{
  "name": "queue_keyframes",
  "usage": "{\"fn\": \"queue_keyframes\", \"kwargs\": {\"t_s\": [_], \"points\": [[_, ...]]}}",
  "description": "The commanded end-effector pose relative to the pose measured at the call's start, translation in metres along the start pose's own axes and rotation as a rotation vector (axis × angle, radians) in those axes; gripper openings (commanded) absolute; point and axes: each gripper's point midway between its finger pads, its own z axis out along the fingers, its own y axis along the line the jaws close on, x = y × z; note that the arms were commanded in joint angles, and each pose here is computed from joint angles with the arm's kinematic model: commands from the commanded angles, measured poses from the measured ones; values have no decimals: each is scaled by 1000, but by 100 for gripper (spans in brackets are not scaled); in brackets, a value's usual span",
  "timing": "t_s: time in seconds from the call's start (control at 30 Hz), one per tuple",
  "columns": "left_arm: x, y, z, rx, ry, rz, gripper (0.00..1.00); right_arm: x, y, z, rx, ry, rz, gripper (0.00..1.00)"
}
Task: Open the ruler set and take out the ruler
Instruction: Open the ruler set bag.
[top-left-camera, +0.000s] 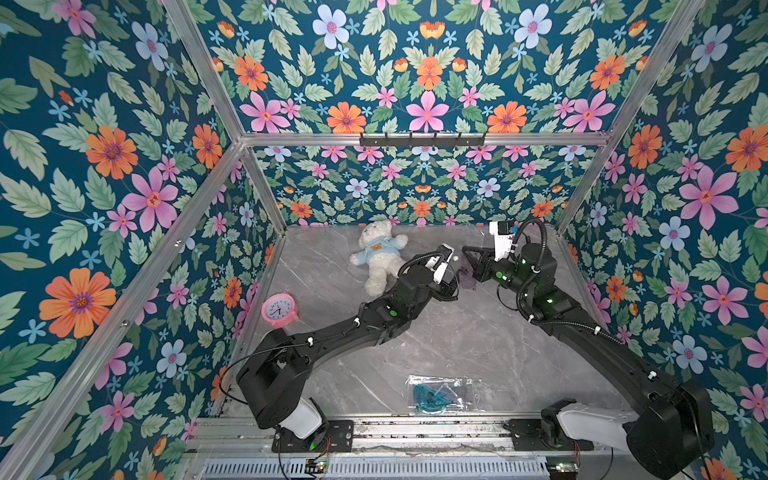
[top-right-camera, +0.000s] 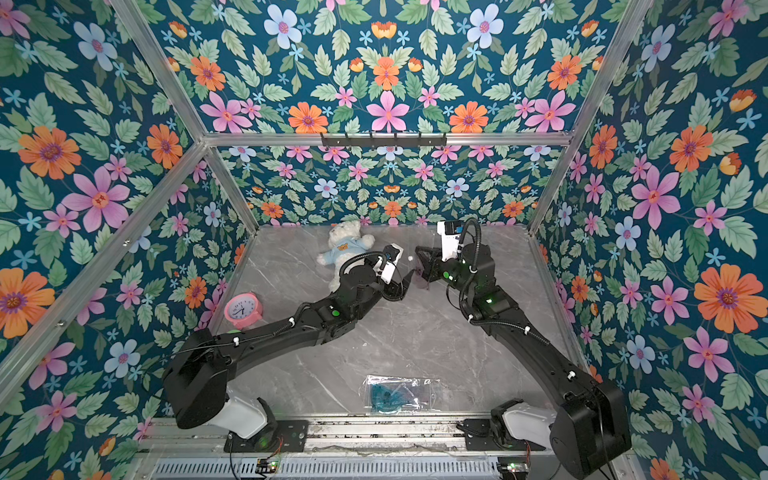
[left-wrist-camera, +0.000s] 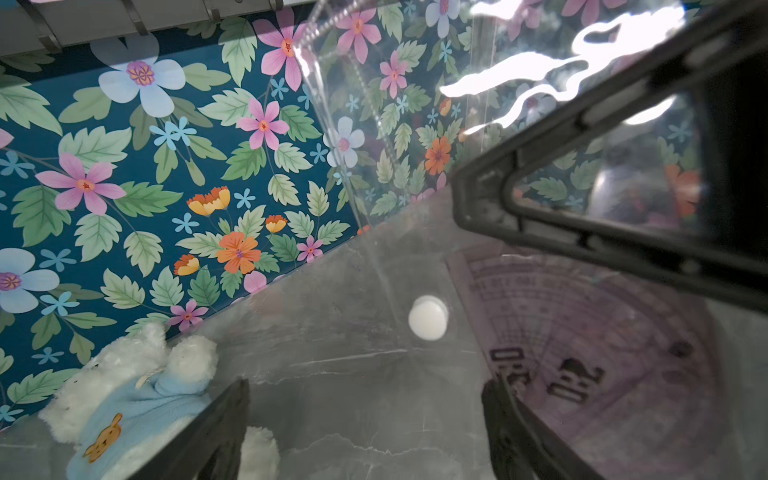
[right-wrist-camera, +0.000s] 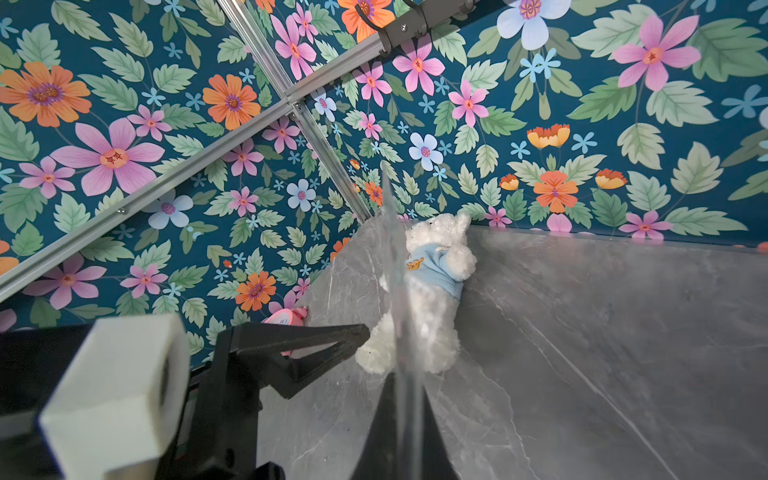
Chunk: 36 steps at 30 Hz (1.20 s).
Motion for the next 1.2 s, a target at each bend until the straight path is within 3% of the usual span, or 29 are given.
{"fn": "queue_keyframes", "kwargs": {"t_s": [0.0, 0.47, 0.8, 1.03, 1.17], "points": [[-6, 6, 4, -40, -24, -4, 89, -4, 8, -1, -35, -15, 3, 0], [-13, 30, 3, -189, -66, -63, 87, 7, 8, 3, -47, 14, 15, 0], [-19, 32, 2, -199, -95, -78, 76, 10, 8, 5, -51, 25, 22, 0], [-19, 30, 4, -189, -95, -77, 75, 12, 7, 7, -51, 33, 28, 0], [-20, 28, 4, -180, -97, -78, 64, 10, 8, 7, -52, 30, 26, 0]]}}
